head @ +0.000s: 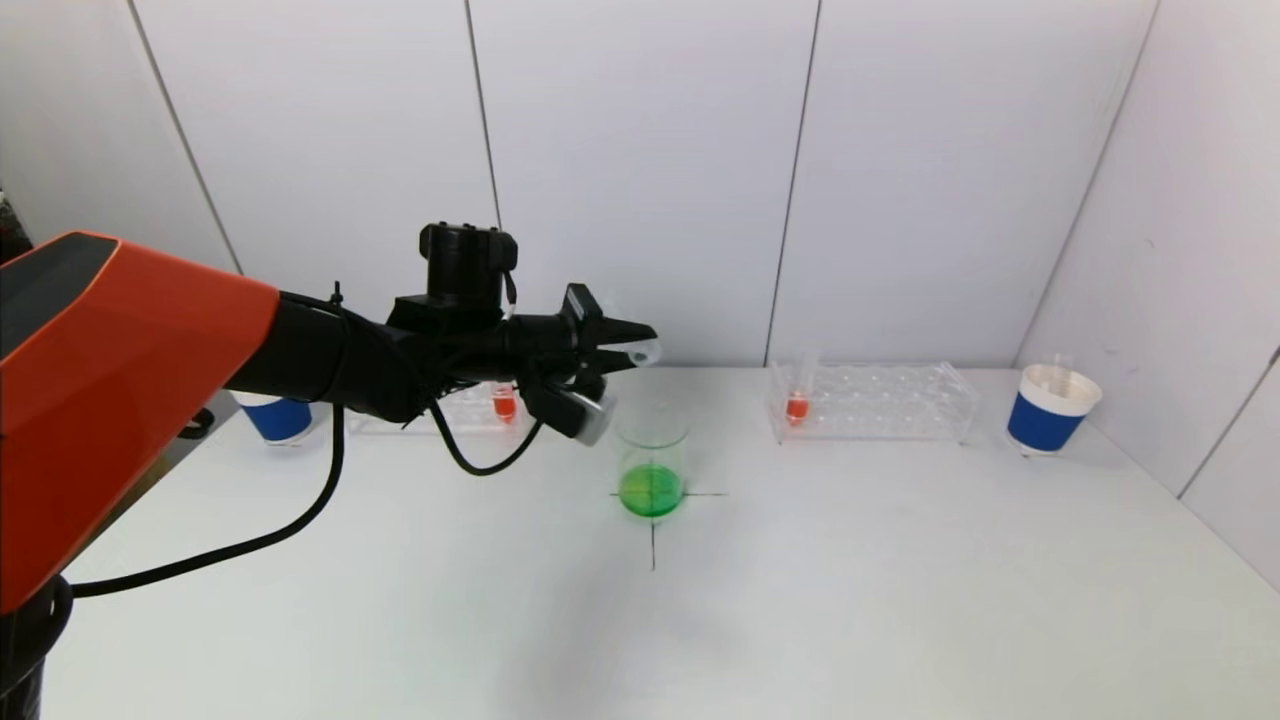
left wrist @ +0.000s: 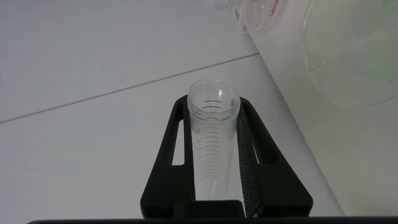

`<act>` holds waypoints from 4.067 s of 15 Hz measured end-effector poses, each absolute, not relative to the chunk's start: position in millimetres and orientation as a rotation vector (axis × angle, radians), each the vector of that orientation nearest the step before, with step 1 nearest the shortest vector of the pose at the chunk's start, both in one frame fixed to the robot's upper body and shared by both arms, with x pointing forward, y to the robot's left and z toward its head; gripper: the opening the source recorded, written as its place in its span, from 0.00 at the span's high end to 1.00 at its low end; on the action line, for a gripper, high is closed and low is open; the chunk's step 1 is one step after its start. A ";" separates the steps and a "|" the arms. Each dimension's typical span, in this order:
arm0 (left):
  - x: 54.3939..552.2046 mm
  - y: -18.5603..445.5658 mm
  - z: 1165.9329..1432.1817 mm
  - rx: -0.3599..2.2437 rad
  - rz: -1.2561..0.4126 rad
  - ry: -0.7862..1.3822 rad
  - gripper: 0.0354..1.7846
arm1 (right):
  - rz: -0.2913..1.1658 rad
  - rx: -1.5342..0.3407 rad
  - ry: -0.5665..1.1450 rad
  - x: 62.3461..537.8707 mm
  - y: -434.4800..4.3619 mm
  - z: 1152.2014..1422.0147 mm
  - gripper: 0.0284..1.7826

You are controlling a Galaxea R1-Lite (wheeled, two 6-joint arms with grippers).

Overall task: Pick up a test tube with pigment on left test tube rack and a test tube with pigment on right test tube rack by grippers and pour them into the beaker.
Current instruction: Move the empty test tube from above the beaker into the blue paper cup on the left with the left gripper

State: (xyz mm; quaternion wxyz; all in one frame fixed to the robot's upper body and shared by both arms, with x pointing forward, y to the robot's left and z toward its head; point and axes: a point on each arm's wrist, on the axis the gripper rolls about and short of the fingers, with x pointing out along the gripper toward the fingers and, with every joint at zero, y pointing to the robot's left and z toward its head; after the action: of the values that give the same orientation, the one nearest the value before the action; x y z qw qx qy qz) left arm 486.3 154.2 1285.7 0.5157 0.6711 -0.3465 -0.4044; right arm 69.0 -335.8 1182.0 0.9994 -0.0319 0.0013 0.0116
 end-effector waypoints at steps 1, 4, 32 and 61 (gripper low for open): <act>486.1 154.4 1289.2 1.563 -0.976 -0.801 0.78 | 0.023 -0.063 0.003 69.0 -335.8 1182.0 0.01; 483.4 155.6 1299.4 1.427 -0.990 -0.713 0.78 | 0.023 -0.064 0.002 69.0 -335.8 1182.0 0.01; 498.4 233.2 1413.7 0.305 -0.203 -0.011 0.78 | 0.023 -0.064 0.003 69.0 -335.8 1182.0 0.01; 506.7 450.3 1362.7 0.057 0.236 0.325 0.78 | 0.024 -0.063 0.003 69.0 -335.8 1182.0 0.01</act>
State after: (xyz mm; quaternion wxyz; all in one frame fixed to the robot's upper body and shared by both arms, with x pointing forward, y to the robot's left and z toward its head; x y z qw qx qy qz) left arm 506.7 450.3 1362.7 0.9795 0.0285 0.1615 0.1174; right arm 69.0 -335.8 1182.0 0.9994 -0.0317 0.0013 0.0119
